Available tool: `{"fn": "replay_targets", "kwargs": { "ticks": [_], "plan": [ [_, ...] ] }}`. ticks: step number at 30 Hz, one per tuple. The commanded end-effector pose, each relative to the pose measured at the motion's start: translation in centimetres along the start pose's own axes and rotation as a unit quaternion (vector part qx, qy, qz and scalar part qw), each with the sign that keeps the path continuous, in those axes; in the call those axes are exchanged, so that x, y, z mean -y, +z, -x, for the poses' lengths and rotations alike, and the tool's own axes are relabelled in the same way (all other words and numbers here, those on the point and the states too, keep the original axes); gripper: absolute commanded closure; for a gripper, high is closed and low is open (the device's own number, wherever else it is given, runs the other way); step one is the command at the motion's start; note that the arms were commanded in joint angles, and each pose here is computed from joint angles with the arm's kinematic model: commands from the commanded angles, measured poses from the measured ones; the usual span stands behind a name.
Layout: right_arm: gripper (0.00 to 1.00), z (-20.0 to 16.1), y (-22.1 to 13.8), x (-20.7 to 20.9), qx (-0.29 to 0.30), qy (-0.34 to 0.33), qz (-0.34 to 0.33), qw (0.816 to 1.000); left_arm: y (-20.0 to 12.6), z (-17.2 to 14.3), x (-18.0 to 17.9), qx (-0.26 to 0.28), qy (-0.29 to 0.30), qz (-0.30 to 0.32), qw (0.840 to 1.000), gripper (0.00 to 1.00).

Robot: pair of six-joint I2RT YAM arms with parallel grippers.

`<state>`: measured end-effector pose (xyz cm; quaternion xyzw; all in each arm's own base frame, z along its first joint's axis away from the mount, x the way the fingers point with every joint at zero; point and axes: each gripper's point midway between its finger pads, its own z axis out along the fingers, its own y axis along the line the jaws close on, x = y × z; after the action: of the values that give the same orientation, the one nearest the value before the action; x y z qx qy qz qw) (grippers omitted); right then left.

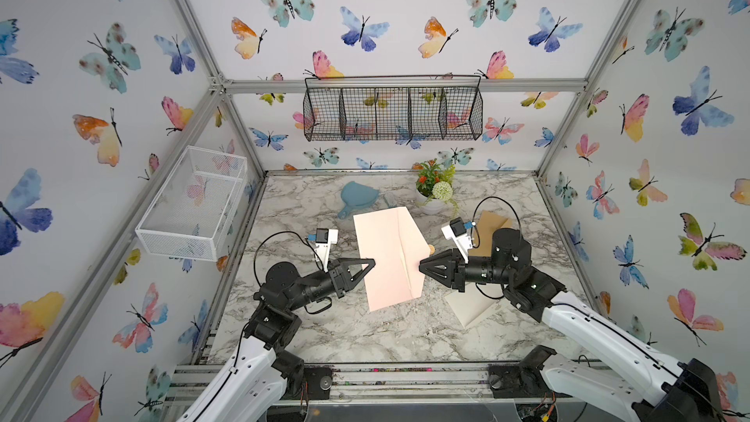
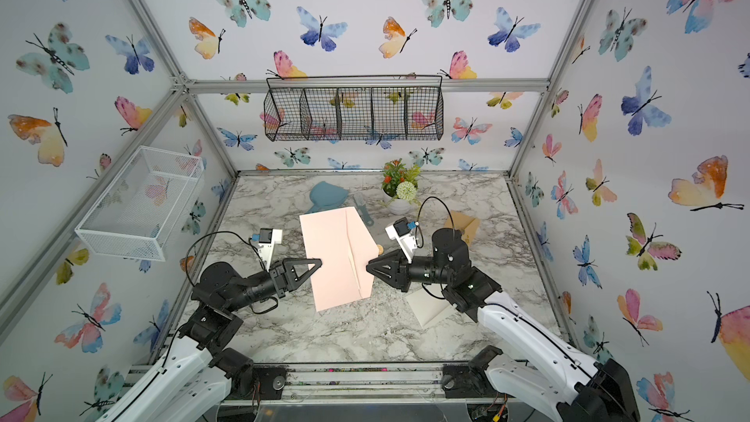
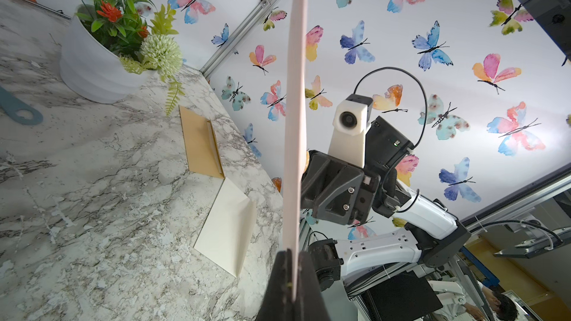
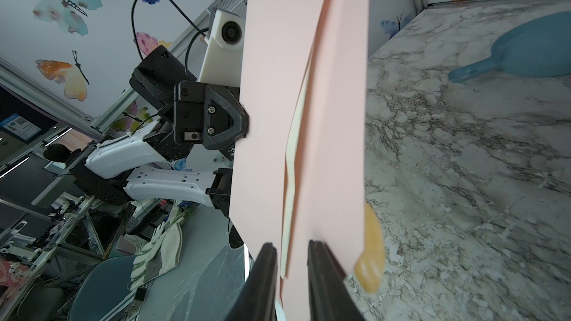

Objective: Take the letter paper out of the envelope
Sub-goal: Take out the letter paper from the envelope.

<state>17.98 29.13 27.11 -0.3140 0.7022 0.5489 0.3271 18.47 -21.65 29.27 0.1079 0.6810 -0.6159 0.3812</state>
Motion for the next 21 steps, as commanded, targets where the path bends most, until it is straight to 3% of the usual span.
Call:
{"fn": "replay_targets", "kwargs": {
  "ticks": [1,11,21],
  "plan": [
    [0.76,1.6,0.4,-1.1,0.014,-0.011,0.031,0.999,0.1,0.6,1.0,0.011,0.01,-0.022,1.0,0.99],
    [0.62,3.6,1.8,-0.6,0.026,-0.023,0.038,0.999,-0.1,-0.3,1.3,-0.003,0.002,-0.044,0.999,0.99],
    [0.66,3.6,3.1,-0.8,0.01,-0.007,0.085,0.996,-0.1,-0.5,1.3,-0.005,0.002,-0.048,0.999,0.99]
  ]
}}
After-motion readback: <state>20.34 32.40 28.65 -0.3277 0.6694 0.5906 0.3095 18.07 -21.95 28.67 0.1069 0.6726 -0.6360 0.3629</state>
